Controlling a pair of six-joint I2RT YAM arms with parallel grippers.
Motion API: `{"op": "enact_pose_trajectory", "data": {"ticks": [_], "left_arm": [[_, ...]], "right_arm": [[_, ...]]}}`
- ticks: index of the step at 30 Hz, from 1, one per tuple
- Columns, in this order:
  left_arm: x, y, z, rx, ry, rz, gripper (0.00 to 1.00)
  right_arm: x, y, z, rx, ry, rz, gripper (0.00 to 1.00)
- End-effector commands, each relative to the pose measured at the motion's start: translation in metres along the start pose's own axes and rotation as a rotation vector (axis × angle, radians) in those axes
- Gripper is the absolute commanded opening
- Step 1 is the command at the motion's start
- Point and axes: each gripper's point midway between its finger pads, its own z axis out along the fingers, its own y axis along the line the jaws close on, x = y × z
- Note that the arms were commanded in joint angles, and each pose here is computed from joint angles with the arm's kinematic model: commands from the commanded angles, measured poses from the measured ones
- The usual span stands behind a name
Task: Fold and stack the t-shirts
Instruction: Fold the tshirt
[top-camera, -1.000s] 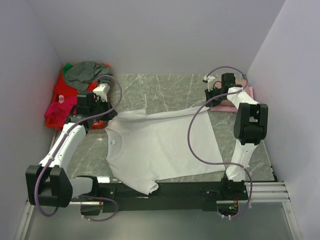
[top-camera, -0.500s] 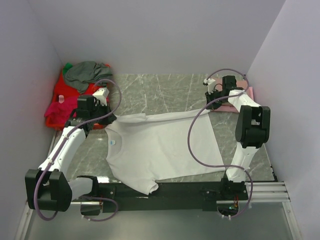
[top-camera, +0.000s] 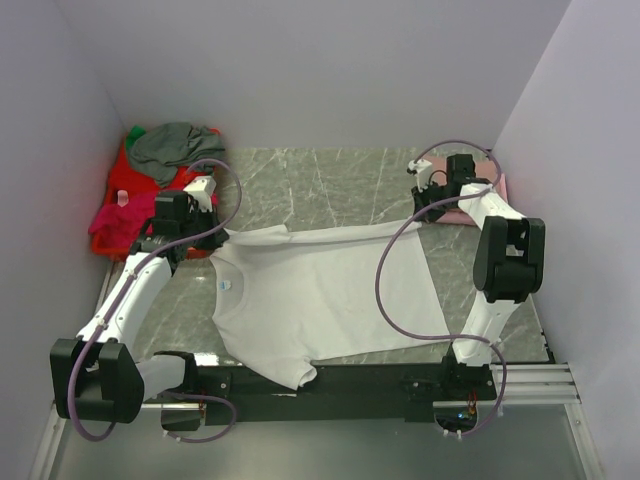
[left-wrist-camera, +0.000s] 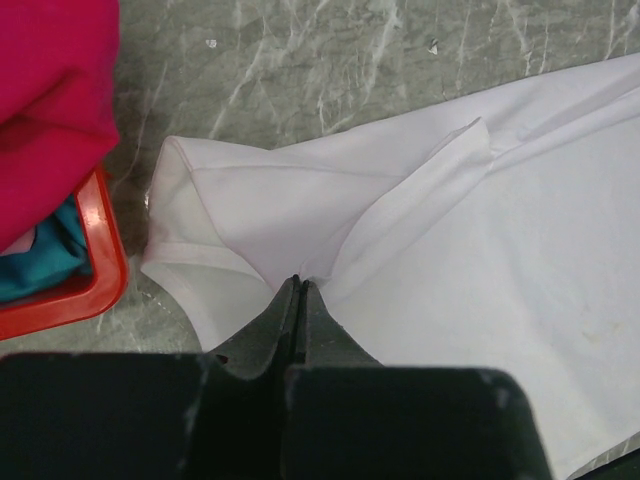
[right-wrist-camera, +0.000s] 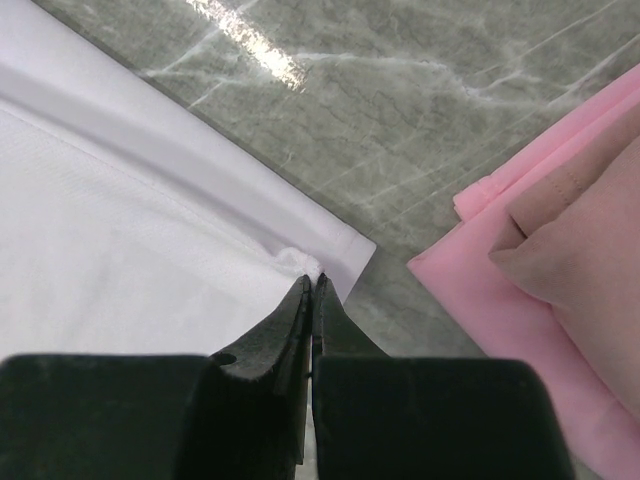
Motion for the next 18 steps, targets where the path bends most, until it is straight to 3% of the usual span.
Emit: {"op": "enact_pose_trajectory", "data": {"ticks": [1, 18], "left_arm": [[-0.006, 0.0, -0.002, -0.005, -0.024, 0.011, 0.0], [0.0, 0.008, 0.001, -0.044, -0.005, 0.009, 0.0]], "right_arm": [[-0.013, -0.002, -0.014, 0.023, -0.049, -0.042, 0.02], [-0.001, 0.009, -0.016, 0.005, -0.037, -0.047, 0.02]]}}
